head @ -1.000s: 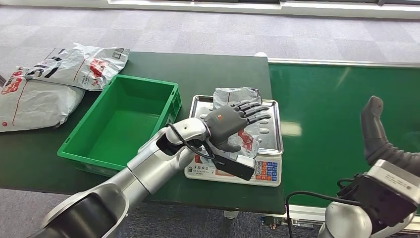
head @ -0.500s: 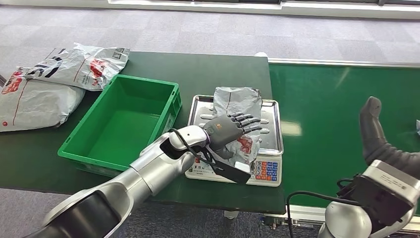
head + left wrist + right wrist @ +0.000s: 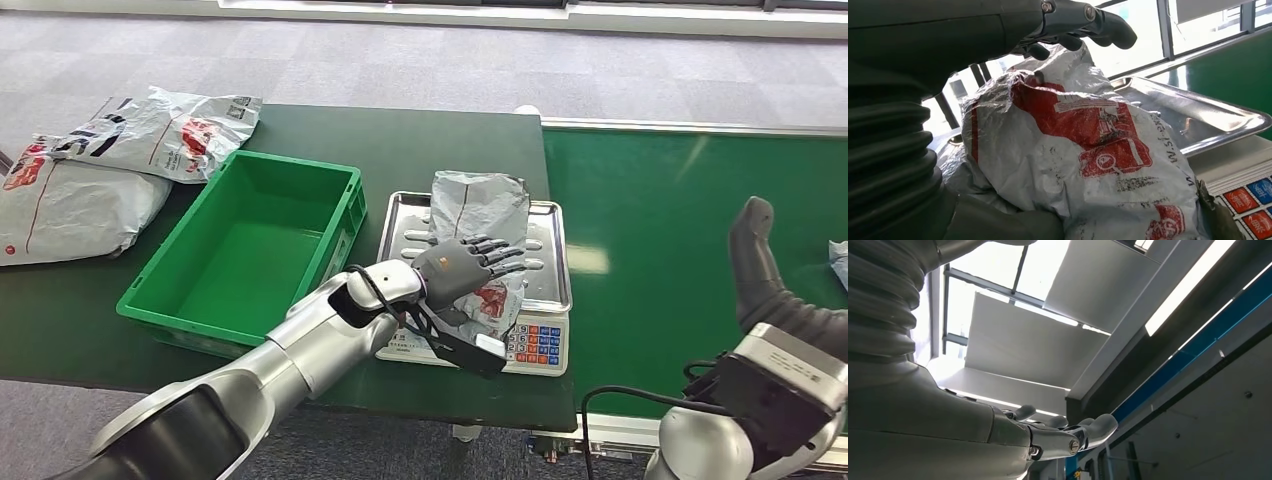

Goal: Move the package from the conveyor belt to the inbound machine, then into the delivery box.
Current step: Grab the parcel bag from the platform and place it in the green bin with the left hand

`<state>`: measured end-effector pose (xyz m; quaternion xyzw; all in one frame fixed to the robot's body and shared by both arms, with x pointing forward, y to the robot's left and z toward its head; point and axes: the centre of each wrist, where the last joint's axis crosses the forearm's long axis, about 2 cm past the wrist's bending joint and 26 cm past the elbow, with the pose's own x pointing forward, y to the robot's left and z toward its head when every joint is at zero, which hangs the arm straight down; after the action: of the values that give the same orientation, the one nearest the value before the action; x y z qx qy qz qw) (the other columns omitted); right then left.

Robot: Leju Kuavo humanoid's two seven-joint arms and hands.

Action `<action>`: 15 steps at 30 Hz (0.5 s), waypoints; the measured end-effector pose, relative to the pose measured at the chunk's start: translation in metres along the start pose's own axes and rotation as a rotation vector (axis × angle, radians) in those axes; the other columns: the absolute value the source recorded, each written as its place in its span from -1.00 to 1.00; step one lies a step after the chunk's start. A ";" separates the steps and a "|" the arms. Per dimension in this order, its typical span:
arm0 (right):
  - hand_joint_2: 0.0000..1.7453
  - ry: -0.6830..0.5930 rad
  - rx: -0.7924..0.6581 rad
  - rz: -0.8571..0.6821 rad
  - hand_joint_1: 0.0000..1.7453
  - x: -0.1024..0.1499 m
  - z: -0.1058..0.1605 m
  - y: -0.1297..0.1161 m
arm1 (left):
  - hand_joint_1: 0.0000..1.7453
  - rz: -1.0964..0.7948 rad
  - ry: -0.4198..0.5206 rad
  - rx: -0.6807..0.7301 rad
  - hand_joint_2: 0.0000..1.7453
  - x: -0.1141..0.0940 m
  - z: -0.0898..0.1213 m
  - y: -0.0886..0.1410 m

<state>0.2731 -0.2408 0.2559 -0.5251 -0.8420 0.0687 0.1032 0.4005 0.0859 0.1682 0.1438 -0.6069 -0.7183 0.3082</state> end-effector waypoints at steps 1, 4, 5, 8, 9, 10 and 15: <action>1.00 0.001 -0.001 0.000 -1.00 0.000 0.000 0.000 | 0.93 -0.005 0.003 -0.005 1.00 0.000 0.000 -0.001; 1.00 0.004 -0.003 -0.003 -1.00 -0.001 0.000 0.000 | 1.00 -0.015 0.007 -0.020 1.00 0.000 0.000 -0.002; 1.00 0.006 -0.004 -0.004 -1.00 -0.001 0.000 0.000 | 1.00 -0.016 0.008 -0.025 1.00 0.000 0.000 -0.003; 1.00 0.007 -0.007 -0.007 -1.00 -0.001 0.001 0.000 | 1.00 -0.022 0.009 -0.035 1.00 0.000 0.000 -0.005; 1.00 0.006 -0.007 -0.008 -1.00 -0.001 0.001 0.000 | 1.00 -0.023 0.010 -0.038 1.00 0.000 0.000 -0.005; 1.00 0.005 -0.008 -0.008 -1.00 -0.001 0.001 0.000 | 1.00 -0.024 0.012 -0.039 1.00 -0.001 0.000 -0.005; 1.00 0.002 -0.010 -0.010 -1.00 -0.001 0.001 -0.001 | 1.00 -0.029 0.017 -0.040 1.00 -0.002 0.000 -0.003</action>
<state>0.2731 -0.2423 0.2551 -0.5213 -0.8449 0.0636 0.1019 0.4014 0.0879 0.1650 0.1524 -0.5875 -0.7336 0.3058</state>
